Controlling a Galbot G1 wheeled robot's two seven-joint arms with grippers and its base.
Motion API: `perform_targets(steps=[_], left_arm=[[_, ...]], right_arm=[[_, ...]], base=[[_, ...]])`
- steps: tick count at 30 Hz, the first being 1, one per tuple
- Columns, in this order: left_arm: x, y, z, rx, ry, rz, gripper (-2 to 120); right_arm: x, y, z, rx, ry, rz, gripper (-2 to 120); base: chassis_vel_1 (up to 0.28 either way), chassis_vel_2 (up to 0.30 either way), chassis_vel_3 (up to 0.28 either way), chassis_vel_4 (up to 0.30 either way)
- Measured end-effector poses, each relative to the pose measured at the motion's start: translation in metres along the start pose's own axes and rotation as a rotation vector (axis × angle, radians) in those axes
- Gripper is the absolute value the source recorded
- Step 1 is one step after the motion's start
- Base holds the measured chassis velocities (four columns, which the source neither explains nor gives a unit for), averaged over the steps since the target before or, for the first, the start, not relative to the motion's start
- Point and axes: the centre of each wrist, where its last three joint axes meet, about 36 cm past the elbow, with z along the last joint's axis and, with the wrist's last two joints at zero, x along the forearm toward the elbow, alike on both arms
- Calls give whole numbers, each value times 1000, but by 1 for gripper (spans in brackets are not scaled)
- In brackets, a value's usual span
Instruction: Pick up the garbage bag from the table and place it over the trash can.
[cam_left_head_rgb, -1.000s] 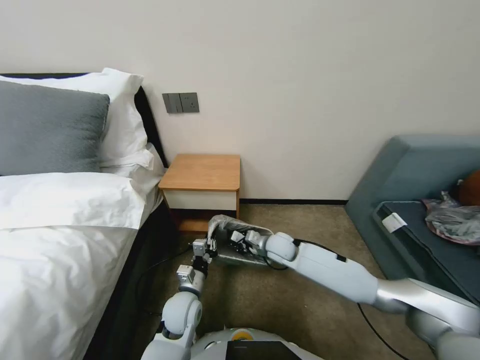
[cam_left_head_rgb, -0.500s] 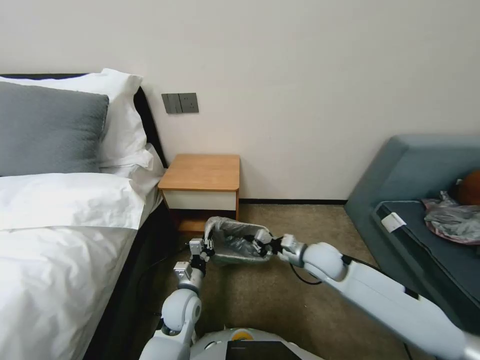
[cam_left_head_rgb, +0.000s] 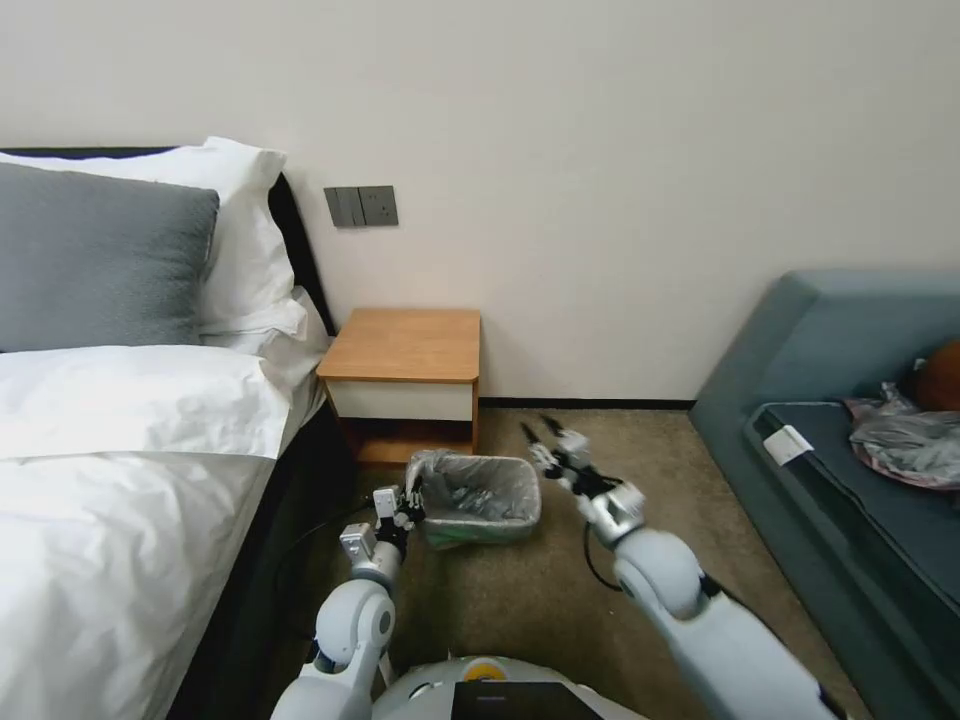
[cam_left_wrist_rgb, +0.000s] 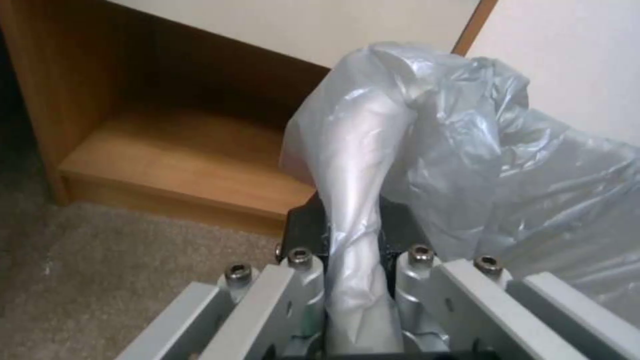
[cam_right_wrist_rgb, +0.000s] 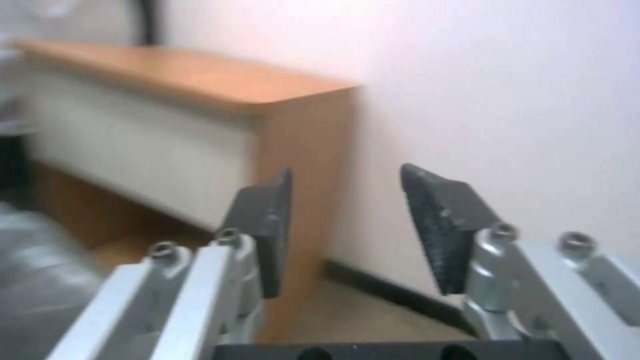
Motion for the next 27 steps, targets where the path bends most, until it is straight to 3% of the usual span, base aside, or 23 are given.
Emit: perform_targets(steps=[4,13,27], left_arm=[[-4,5,3,11,1,10,7],[-10,8,16,50,48,23,7],[-15,14,42,62,96,22,7]], right_arm=[[28,-4,9,-67,-35,187,68],[32,9,14,-152,-66,269,98],[20,12,10,-208,-101,278,100]], base=[[0,0,0,0],[0,0,0,0],[0,0,0,0]])
